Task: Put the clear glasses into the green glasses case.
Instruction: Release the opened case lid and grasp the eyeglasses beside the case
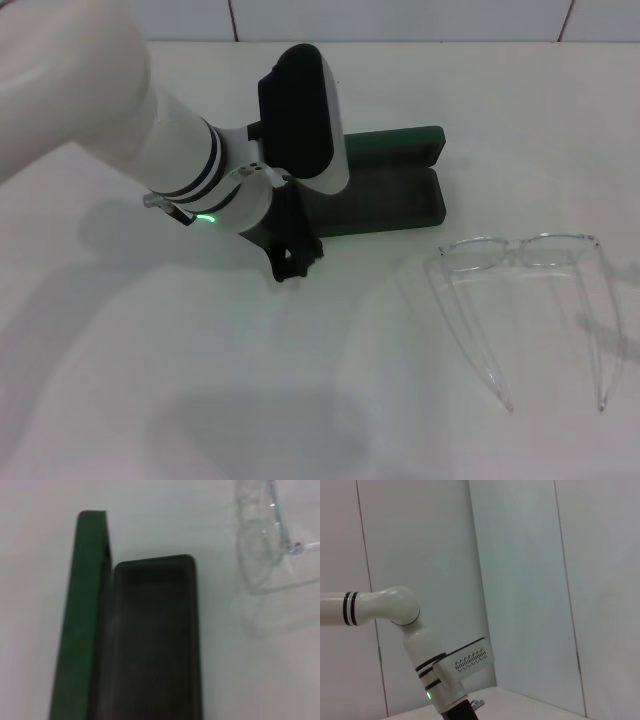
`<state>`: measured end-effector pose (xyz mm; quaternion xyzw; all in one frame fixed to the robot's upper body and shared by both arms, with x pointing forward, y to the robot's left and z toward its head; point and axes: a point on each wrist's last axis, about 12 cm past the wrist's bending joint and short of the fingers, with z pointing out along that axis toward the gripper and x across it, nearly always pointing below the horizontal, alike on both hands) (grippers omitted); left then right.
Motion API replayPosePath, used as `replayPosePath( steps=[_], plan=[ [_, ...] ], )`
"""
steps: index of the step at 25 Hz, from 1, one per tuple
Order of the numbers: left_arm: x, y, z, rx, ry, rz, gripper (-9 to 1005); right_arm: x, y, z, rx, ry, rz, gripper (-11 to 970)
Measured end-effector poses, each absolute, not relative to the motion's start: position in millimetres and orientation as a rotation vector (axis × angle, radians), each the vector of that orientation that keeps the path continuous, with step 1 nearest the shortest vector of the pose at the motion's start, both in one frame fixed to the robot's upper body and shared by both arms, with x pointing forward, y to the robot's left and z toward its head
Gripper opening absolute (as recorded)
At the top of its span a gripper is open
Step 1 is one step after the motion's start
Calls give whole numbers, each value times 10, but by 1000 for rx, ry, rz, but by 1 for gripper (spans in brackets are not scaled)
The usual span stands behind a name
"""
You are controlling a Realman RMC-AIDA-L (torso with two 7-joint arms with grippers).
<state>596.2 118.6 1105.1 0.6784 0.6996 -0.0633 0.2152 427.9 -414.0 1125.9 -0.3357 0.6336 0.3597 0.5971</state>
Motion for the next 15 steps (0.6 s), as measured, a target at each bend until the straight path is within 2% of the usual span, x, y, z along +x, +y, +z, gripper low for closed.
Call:
replayPosePath(
  steps=[2, 8, 15],
  plan=[
    [5947, 1169, 11074, 1893, 1938, -188, 38, 4283, -4139, 11261, -778, 1471, 837, 755],
    [5851, 1007, 11470, 1870, 1852, -258, 38, 4313, -4149, 11278, -779, 1478, 826, 754],
    [5863, 1205, 11907, 1648, 1785, -557, 38, 4558, -4122, 11477, -811, 1543, 846, 754]
  ],
)
